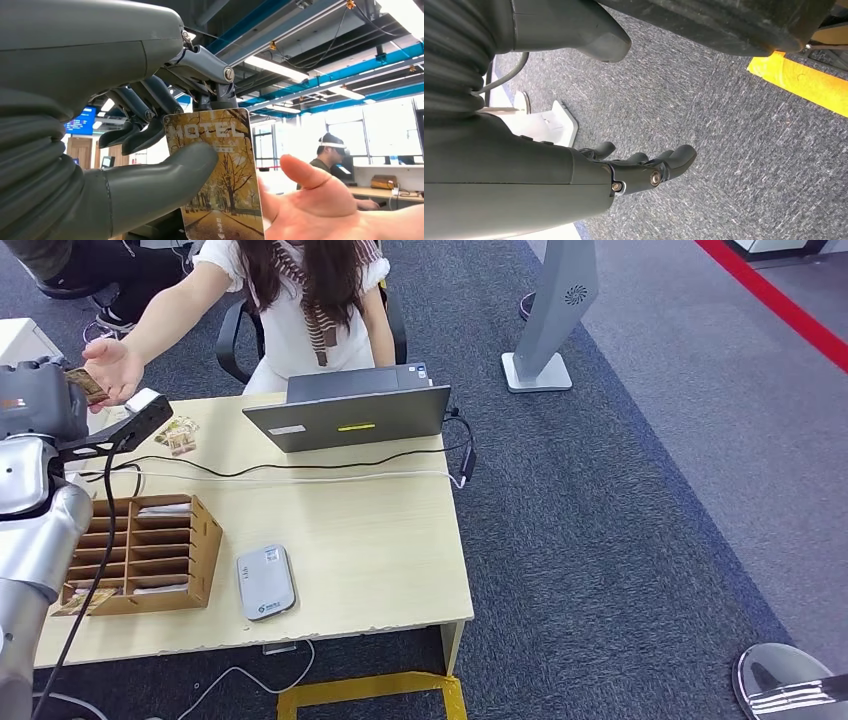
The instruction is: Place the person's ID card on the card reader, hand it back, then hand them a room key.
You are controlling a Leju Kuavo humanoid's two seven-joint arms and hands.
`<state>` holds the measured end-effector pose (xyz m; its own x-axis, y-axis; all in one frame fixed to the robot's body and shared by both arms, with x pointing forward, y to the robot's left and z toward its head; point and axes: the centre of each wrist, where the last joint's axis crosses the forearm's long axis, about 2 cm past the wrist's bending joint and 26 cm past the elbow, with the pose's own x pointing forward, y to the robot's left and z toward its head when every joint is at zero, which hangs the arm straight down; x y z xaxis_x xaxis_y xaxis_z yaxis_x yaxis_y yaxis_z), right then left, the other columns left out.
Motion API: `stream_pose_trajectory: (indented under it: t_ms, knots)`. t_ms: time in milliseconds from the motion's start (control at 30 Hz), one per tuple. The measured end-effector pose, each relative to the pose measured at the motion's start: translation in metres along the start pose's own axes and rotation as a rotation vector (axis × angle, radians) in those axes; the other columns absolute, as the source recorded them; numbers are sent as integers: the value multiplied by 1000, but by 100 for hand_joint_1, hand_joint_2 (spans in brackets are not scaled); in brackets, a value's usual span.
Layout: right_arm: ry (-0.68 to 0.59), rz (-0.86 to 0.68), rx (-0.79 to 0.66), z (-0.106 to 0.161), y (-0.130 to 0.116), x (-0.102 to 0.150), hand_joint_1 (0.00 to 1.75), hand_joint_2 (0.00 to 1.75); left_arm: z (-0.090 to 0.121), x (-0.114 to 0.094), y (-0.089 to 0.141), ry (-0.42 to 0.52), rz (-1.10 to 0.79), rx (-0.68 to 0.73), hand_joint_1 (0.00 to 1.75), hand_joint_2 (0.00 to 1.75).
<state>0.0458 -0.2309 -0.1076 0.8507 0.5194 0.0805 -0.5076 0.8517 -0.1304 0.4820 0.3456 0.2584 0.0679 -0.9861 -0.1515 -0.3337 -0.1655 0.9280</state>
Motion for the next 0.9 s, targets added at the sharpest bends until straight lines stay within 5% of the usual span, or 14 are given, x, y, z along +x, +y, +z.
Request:
stream_pose_trajectory:
  t_ms: [133,267,300,733,900]
  knots:
    - [1,3,1,0,0,0,0,175,-1,5,0,-13,-8,-9,175,175]
    - [2,6,1,0,0,0,0,175,0,6,-1,-15,-9,-9,9,175]
    - [2,7,1,0,0,0,0,175,0,7,-2,-11,-6,-6,0,175]
    - [1,10,-1,0,0,0,0,175,10,17,-9,-56,60,90,0,175]
    - [-4,-18,-5,0,0,-2,0,175,32,25,-20,-129,228,175,0,175]
